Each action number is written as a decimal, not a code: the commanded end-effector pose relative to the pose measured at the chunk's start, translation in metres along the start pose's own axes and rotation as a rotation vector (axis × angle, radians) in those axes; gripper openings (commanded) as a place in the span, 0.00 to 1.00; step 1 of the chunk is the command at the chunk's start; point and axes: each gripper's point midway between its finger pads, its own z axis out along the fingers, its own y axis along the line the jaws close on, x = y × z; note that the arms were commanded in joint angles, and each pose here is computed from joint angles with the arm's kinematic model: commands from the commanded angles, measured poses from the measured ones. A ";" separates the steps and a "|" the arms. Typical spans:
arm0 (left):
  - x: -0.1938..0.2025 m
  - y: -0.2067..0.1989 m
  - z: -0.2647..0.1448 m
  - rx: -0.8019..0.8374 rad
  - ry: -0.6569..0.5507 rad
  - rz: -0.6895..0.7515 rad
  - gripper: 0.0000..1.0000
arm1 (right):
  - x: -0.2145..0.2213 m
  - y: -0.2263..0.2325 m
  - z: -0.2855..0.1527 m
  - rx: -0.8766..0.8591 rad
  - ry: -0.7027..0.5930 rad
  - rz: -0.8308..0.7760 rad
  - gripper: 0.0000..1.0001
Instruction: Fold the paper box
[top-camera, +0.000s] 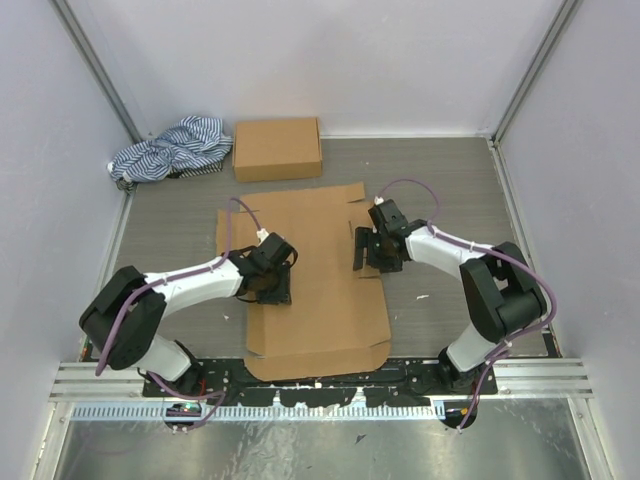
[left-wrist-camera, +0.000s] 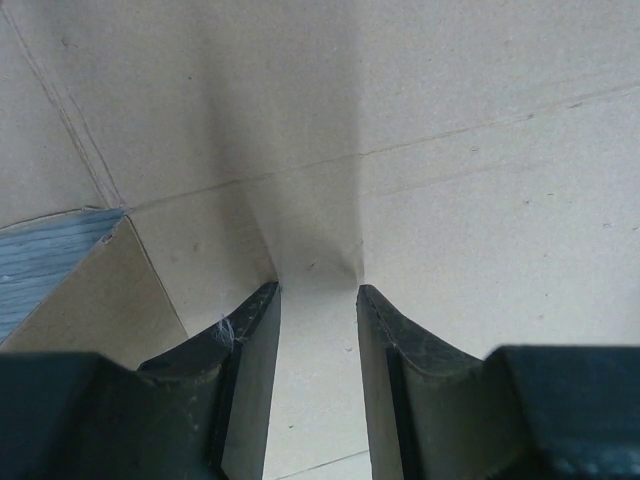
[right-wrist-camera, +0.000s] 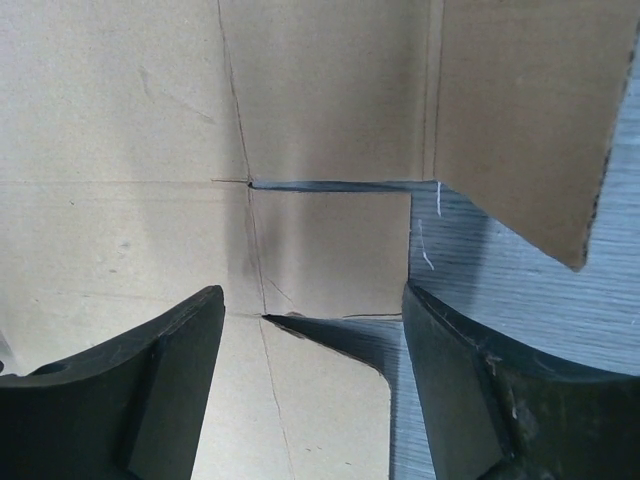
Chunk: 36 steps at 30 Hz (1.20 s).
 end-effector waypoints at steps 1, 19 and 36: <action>0.028 0.016 0.024 -0.069 0.076 0.014 0.43 | -0.002 0.016 0.006 -0.078 0.010 -0.008 0.76; 0.031 0.018 0.026 -0.087 0.081 0.021 0.43 | -0.029 0.096 -0.077 -0.406 -0.112 -0.050 0.74; 0.035 0.026 0.021 -0.101 0.075 0.022 0.43 | -0.044 -0.003 -0.035 0.058 -0.144 0.026 0.77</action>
